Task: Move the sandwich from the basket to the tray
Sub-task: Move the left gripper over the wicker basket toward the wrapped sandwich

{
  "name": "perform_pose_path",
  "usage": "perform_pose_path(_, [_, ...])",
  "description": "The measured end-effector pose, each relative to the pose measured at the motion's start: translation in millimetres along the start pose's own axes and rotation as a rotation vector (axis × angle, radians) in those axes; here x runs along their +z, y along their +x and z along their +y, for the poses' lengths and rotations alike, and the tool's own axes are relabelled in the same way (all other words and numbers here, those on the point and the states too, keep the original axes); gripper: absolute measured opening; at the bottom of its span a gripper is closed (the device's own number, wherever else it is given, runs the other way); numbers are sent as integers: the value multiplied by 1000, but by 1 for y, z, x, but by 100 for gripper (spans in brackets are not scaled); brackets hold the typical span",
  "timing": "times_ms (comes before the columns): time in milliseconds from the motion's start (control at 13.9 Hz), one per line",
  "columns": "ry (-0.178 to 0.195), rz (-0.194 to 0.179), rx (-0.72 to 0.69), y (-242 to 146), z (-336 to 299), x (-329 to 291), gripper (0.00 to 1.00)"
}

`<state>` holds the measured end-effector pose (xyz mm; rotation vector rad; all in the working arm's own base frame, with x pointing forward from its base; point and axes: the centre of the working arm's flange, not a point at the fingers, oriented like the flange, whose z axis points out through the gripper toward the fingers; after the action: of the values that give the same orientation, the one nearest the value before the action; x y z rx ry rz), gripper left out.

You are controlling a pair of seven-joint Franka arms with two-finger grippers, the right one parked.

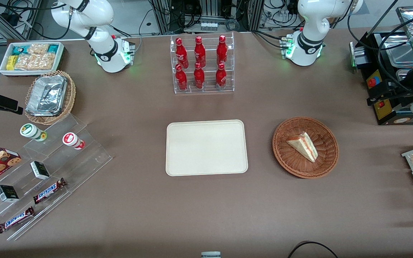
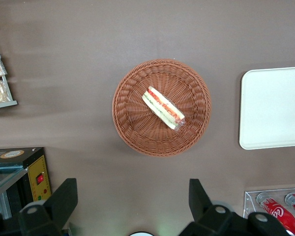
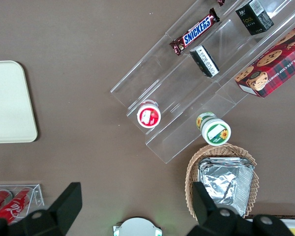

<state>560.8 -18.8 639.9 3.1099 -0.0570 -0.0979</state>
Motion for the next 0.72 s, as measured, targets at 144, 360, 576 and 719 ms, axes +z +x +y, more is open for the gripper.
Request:
perform_pose_path(144, [0, -1, 0, 1, 0, 1, 100])
perform_pose_path(360, [0, -18, -1, 4, 0, 16, 100])
perform_pose_path(576, [0, -23, 4, 14, 2, 49, 100])
perform_pose_path(719, [1, -20, 17, 19, 10, 75, 100])
